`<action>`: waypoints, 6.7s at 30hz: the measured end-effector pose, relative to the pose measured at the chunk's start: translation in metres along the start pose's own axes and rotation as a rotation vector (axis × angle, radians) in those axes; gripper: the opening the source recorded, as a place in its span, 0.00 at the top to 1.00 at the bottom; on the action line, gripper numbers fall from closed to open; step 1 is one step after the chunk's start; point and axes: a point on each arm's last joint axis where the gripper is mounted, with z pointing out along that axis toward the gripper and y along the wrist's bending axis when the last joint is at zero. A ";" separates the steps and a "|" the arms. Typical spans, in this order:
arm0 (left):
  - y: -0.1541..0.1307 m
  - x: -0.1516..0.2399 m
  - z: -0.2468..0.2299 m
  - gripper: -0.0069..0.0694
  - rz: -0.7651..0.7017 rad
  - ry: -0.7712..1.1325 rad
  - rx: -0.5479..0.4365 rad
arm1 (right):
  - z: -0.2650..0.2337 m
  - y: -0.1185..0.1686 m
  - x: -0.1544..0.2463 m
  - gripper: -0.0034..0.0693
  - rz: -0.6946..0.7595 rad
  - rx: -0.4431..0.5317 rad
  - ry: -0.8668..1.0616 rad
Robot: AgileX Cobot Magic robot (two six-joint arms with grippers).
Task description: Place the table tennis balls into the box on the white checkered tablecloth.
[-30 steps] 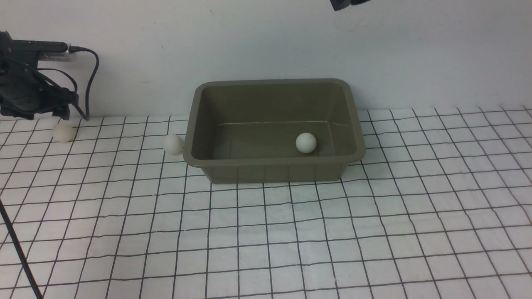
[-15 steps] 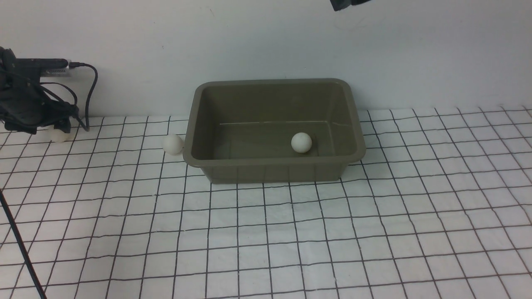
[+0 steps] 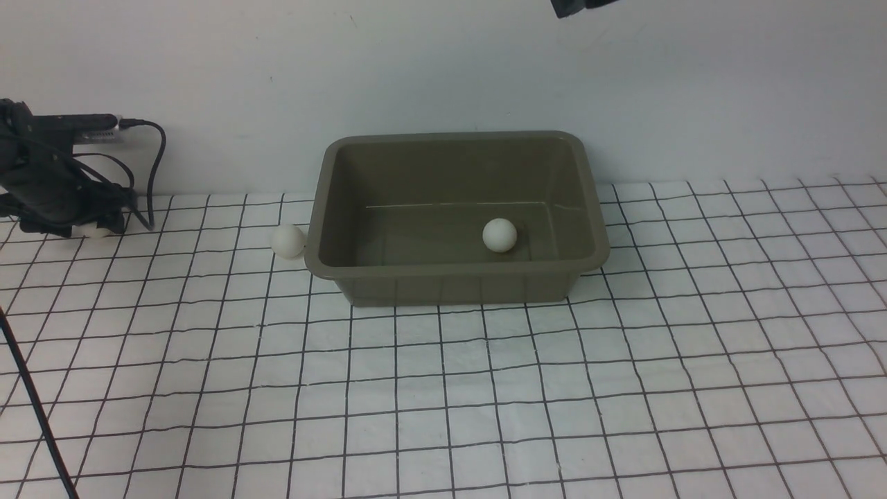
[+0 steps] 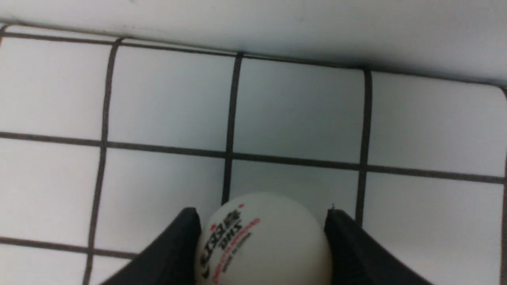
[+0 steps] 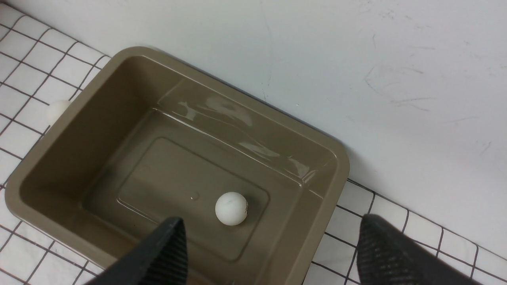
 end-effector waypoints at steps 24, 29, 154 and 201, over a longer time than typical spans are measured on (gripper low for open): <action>-0.023 -0.036 -0.123 0.45 0.047 -0.007 0.039 | 0.020 0.000 0.004 0.28 -0.002 -0.002 0.038; -0.092 -0.047 -0.191 0.45 0.175 -0.094 0.188 | 0.021 -0.001 0.005 0.47 -0.023 0.010 0.044; -0.191 -0.033 -0.181 0.46 0.329 0.049 0.291 | -0.148 -0.025 0.154 0.98 0.019 0.165 0.077; -0.227 0.015 -0.475 0.92 0.783 -0.511 0.545 | -0.203 0.011 0.324 0.98 0.043 0.321 -0.338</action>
